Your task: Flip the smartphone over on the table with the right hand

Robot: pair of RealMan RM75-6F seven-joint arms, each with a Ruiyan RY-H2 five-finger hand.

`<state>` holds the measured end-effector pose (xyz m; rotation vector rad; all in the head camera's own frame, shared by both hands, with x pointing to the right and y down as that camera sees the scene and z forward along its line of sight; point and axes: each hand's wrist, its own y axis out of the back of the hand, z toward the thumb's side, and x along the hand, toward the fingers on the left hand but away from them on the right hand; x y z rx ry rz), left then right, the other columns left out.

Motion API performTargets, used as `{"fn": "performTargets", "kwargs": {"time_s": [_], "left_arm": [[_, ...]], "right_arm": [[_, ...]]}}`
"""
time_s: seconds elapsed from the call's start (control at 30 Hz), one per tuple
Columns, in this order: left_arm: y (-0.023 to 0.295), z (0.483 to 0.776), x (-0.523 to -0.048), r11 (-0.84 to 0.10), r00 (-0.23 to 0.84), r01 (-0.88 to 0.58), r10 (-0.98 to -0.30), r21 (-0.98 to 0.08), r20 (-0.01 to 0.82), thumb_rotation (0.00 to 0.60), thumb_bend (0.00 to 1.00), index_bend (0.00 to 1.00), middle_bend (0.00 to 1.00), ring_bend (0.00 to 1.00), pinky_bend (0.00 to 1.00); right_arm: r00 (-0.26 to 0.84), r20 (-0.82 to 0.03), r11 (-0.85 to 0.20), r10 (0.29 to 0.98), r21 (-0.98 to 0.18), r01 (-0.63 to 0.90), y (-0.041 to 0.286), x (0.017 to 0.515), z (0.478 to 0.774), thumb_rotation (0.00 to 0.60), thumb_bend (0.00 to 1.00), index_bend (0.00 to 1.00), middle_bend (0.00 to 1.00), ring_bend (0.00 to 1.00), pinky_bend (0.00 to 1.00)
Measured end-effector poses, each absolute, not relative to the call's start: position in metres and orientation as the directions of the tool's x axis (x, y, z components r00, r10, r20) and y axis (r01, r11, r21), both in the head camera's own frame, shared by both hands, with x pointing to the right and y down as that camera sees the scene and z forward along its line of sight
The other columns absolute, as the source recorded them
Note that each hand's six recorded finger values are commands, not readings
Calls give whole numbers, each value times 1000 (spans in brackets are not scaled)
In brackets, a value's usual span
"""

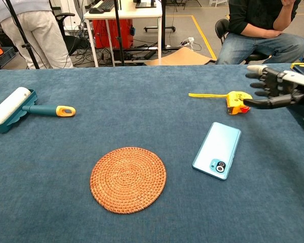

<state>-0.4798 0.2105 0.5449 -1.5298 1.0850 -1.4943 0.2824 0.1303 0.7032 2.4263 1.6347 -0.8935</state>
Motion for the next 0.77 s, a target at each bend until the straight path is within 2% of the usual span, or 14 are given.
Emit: {"fn": "performTargets", "kwargs": {"time_s": [0.1, 0.23, 0.37, 0.47, 0.6, 0.77], "left_arm": [[211, 542, -480, -373, -26, -83, -926, -924, 376, 600, 0, 0, 0, 0, 0], [211, 539, -479, -358, -14, -85, -933, -930, 360, 600, 0, 0, 0, 0, 0], [211, 539, -479, -351, -8, -85, -936, -932, 353, 600, 0, 0, 0, 0, 0], [212, 538, -479, -348, -5, -89, -937, -933, 350, 600, 0, 0, 0, 0, 0], [213, 536, -478, -343, 5, -91, -939, -935, 344, 600, 0, 0, 0, 0, 0], [215, 535, -475, -346, 15, -88, -938, -934, 346, 600, 0, 0, 0, 0, 0]], "right_arm": [[277, -467, -465, 840, -356, 810, 127, 293, 686, 600, 0, 0, 0, 0, 0], [301, -409, -497, 861, -555, 667, 130, 307, 661, 600, 0, 0, 0, 0, 0], [304, -355, -461, 884, -766, 447, 141, 325, 629, 600, 0, 0, 0, 0, 0], [284, -324, -404, 902, -867, 294, 154, 340, 602, 600, 0, 0, 0, 0, 0], [236, -287, -322, 928, -939, 124, 173, 359, 571, 600, 0, 0, 0, 0, 0], [170, -262, -259, 950, -965, -37, 195, 383, 551, 600, 0, 0, 0, 0, 0]]}}
